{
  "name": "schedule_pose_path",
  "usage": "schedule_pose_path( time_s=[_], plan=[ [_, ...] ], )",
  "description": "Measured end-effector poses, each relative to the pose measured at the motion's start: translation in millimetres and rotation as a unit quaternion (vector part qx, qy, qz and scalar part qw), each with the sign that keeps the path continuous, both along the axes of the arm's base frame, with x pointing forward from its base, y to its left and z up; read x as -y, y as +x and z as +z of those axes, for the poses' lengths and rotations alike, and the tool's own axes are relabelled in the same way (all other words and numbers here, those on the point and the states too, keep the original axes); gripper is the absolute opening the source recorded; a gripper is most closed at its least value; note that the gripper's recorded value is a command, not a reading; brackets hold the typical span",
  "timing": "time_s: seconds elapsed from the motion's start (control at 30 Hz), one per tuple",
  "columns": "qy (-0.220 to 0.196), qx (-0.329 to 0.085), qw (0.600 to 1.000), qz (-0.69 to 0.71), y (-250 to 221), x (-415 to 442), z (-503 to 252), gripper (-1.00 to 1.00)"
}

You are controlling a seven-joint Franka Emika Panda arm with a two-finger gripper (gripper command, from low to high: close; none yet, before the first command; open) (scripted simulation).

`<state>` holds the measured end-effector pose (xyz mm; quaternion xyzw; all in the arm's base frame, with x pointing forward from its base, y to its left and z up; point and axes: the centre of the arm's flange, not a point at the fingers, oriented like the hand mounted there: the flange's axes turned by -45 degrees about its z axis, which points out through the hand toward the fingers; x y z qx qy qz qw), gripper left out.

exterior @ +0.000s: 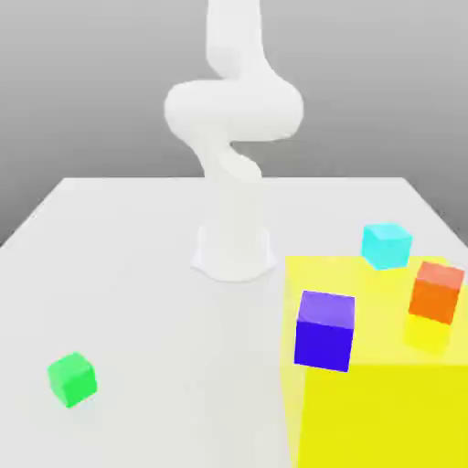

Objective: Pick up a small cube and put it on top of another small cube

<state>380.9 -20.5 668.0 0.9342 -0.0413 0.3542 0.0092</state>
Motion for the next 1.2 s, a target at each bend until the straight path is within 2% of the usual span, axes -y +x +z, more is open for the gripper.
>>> schedule_pose_path(
  time_s=[0.17,0.37,0.53,0.77,0.97,1.0,1.2],
  plan=[
    [0.012,-0.076,0.994,-0.073,50,52,-96,0.0],
    [0.039,-0.162,0.974,-0.155,70,120,-218,0.0],
    [0.071,-0.229,0.946,-0.219,55,170,-321,0.0],
    [0.133,-0.313,0.89,-0.303,-7,218,-456,0.0],
    [0.141,-0.325,0.882,-0.312,-16,220,-530,0.0],
    [0.141,-0.325,0.882,-0.312,-17,220,-537,-1.0],
    [0.141,-0.325,0.882,-0.312,-17,220,-540,-1.0]
  ],
)
